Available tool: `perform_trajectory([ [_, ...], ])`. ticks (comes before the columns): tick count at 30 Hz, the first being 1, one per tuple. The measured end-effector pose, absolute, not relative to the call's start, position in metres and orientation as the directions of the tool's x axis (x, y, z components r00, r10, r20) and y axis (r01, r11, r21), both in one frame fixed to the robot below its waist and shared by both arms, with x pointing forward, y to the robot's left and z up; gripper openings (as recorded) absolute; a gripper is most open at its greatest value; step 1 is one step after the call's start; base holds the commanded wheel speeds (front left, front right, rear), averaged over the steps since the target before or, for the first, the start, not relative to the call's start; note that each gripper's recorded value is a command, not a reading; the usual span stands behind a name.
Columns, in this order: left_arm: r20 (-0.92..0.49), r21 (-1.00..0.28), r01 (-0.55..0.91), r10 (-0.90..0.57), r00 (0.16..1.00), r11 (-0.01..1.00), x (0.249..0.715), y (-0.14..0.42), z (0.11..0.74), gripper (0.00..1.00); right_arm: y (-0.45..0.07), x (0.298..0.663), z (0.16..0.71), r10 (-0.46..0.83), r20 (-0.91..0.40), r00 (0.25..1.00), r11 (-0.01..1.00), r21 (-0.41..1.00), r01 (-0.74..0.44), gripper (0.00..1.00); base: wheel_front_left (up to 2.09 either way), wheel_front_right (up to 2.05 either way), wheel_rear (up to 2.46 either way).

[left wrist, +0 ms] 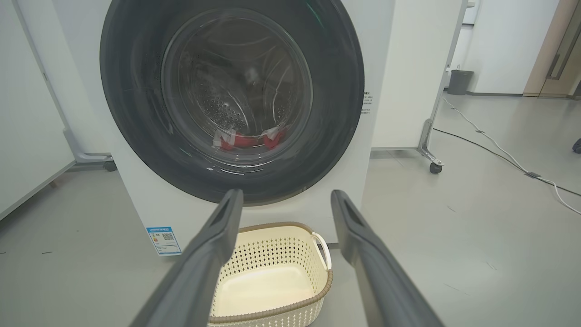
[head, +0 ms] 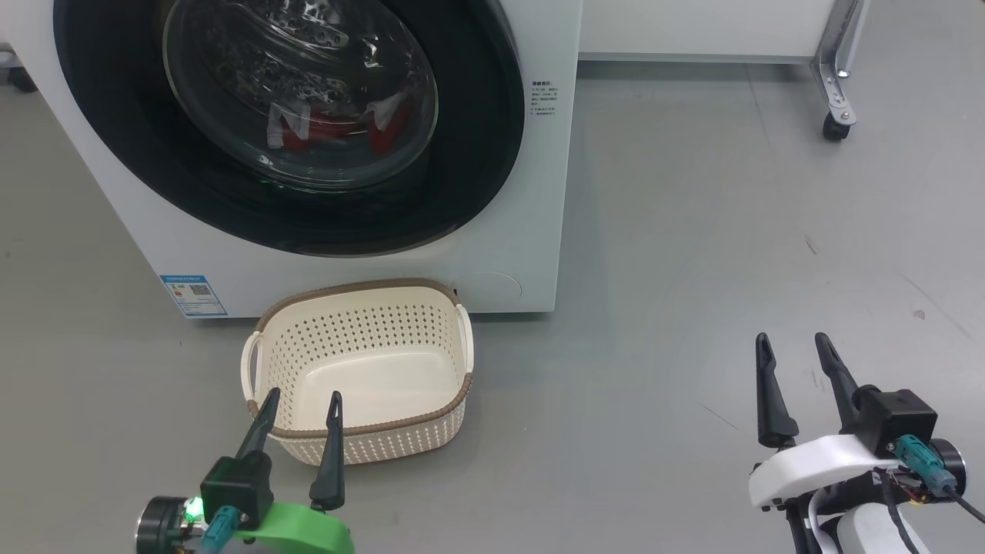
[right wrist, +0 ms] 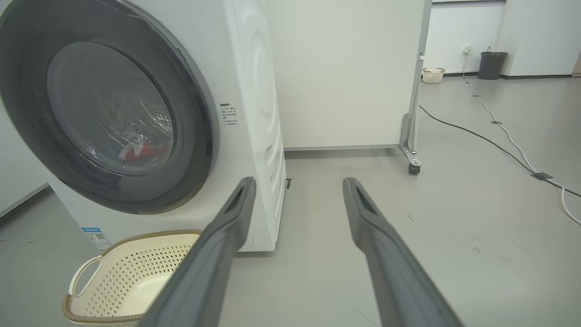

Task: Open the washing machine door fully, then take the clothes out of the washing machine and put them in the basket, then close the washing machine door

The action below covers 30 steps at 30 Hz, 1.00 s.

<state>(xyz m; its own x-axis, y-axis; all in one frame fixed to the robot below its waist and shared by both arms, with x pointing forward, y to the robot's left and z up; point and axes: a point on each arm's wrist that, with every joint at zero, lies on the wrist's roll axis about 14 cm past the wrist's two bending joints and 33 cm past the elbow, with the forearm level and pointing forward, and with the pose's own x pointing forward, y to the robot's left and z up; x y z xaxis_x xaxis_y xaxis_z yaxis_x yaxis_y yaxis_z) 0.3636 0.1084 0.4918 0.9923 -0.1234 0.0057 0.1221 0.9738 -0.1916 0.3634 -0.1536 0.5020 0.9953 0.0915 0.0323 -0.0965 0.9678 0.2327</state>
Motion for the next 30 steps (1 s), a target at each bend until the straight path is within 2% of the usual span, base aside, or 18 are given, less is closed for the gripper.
perform_trajectory([
  [11,-0.032,-0.134,0.125,-0.131,0.991,0.983,0.359,0.104,0.476,1.00,-0.144,0.359,0.494,0.126,0.013,0.992,0.981,0.150,-0.127,1.00,0.00,0.00,0.00],
  [17,-0.065,-0.241,0.083,-0.101,0.993,0.967,0.358,0.109,0.469,1.00,-0.143,0.359,0.491,0.125,0.003,0.992,0.980,0.153,-0.124,1.00,0.00,0.00,0.00],
  [30,-0.095,-0.234,0.083,-0.108,0.990,0.969,0.355,0.107,0.460,1.00,-0.142,0.359,0.488,0.125,-0.006,0.992,0.980,0.158,-0.122,1.00,0.00,0.00,0.00],
])
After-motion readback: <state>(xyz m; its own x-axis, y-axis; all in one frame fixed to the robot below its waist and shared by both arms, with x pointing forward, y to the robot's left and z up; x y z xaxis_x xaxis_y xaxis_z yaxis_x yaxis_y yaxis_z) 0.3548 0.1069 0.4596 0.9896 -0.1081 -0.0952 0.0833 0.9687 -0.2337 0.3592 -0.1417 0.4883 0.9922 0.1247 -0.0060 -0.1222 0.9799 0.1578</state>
